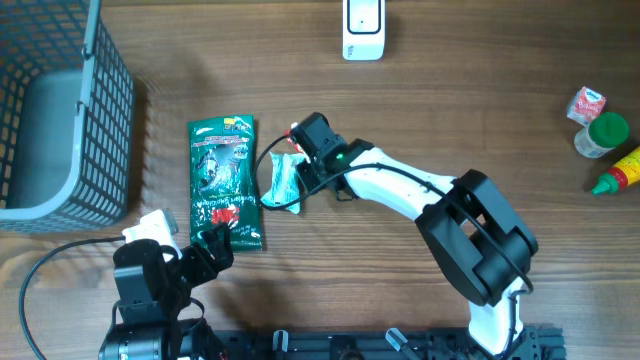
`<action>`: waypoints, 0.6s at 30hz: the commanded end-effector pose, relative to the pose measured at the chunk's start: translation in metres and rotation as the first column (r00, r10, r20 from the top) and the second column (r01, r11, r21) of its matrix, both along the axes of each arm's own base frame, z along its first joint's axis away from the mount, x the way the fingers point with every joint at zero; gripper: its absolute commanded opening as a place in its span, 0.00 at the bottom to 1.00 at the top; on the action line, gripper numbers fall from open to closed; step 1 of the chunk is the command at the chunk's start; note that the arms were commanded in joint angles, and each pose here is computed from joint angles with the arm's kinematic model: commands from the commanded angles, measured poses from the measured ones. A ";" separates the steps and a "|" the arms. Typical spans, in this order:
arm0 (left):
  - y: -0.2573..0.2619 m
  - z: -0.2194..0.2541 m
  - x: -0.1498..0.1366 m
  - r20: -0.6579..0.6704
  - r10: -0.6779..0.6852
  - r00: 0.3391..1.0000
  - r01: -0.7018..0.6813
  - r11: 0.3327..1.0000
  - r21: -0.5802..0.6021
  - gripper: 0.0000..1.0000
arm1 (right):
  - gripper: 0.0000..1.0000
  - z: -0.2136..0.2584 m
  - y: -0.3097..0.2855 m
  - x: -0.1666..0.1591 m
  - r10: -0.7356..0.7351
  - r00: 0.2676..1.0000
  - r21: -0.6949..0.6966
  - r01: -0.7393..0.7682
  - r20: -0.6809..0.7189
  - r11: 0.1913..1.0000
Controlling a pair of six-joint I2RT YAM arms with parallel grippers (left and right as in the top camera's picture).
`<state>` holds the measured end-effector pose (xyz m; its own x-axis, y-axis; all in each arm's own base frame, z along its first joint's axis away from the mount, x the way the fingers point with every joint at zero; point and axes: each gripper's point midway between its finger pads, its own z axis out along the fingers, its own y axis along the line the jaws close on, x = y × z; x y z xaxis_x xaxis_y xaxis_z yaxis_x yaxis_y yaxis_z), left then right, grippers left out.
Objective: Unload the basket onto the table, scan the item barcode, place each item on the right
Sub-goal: 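Lift the Nescafe stick and hold it under the white scanner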
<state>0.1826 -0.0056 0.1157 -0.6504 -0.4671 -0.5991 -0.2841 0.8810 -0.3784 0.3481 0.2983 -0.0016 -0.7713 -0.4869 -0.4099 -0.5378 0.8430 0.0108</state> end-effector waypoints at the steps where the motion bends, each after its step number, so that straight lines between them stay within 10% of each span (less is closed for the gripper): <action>1: 0.003 -0.001 0.000 0.001 0.005 1.000 -0.005 1.000 0.016 1.00 | 0.04 -0.010 -0.005 -0.016 0.031 0.993 -0.040 -0.036 -0.117 0.999; 6: 0.003 -0.001 0.000 0.001 0.004 1.000 -0.004 1.000 0.016 1.00 | 0.04 0.067 0.032 -0.052 0.276 0.928 0.299 -0.198 -0.250 0.934; 11: 0.003 -0.001 0.000 0.001 0.004 1.000 -0.004 1.000 0.016 1.00 | 0.04 0.175 0.046 -0.111 0.631 0.728 0.804 -0.191 -0.269 0.563; 18: 0.003 -0.001 0.000 0.001 0.004 1.000 -0.004 1.000 0.016 1.00 | 0.04 0.237 0.044 -0.127 0.775 0.615 0.966 -0.084 -0.144 0.246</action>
<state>0.1826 -0.0056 0.1157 -0.6504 -0.4671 -0.5991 -0.2841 0.8810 -0.3784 0.2453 0.3367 0.1626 -0.7805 -0.5200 -0.3470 -0.4980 0.1818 0.8479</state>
